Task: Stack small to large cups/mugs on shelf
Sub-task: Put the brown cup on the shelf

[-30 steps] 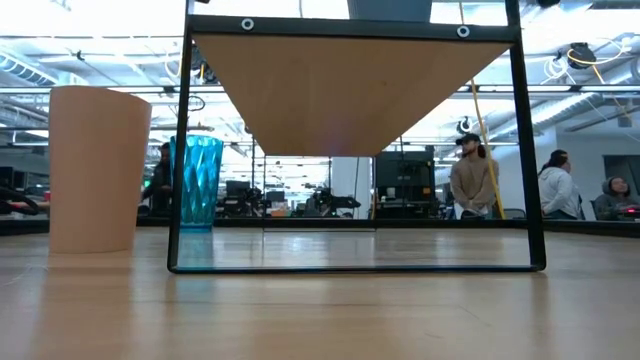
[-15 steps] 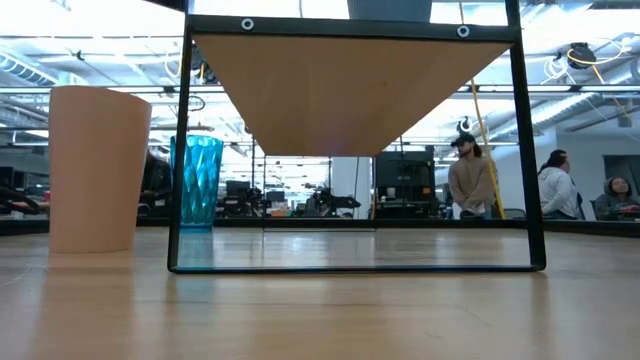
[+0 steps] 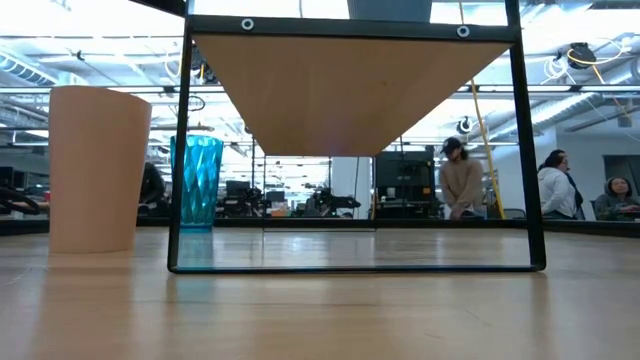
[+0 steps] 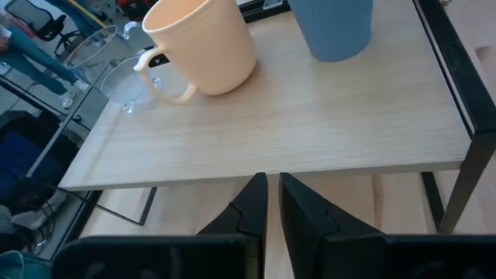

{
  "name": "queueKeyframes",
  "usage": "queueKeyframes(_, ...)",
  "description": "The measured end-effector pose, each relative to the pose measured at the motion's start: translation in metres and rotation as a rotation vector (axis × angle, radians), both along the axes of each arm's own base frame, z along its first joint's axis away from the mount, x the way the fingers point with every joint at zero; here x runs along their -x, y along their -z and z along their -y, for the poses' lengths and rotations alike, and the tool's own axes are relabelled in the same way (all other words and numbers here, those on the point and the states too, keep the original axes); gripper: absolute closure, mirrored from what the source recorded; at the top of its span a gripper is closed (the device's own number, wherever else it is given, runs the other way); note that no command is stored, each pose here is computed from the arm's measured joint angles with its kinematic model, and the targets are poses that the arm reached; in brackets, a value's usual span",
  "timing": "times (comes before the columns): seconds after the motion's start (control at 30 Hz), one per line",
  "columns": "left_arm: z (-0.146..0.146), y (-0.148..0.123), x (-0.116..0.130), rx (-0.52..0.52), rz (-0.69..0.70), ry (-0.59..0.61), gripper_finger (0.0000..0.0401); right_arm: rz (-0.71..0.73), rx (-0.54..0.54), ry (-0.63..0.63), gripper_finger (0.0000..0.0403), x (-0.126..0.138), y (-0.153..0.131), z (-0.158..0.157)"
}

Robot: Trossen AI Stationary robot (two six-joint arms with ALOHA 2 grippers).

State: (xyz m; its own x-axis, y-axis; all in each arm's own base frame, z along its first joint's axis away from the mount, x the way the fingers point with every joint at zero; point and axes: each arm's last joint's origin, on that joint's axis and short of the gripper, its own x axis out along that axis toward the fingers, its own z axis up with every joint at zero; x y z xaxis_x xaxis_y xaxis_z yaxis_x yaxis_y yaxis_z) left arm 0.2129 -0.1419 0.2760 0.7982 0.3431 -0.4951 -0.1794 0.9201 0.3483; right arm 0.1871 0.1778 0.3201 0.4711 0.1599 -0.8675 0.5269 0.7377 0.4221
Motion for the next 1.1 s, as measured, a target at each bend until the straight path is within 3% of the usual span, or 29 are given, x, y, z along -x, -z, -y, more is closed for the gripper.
queueKeyframes(0.27,0.0,0.0,0.0,-0.016,-0.006,0.011,0.0364,-0.18,-0.007,0.017,0.0298,0.009,0.019,-0.018)
queueKeyframes(0.53,-0.001,0.0,-0.001,-0.049,-0.02,0.026,0.0364,-0.238,-0.081,0.039,0.0288,0.016,0.027,-0.039)
queueKeyframes(0.77,-0.008,0.0,-0.005,-0.055,-0.031,0.004,0.0364,-0.282,-0.08,0.084,0.0211,0.027,0.035,-0.053)
queueKeyframes(0.93,-0.011,0.0,-0.007,-0.051,-0.037,-0.003,0.0364,-0.314,-0.001,0.02,0.0153,0.034,0.048,-0.064)
queueKeyframes(1.1,-0.012,0.0,-0.008,-0.05,-0.037,-0.004,0.0364,-0.341,0.092,-0.078,0.0123,0.038,0.061,-0.073)
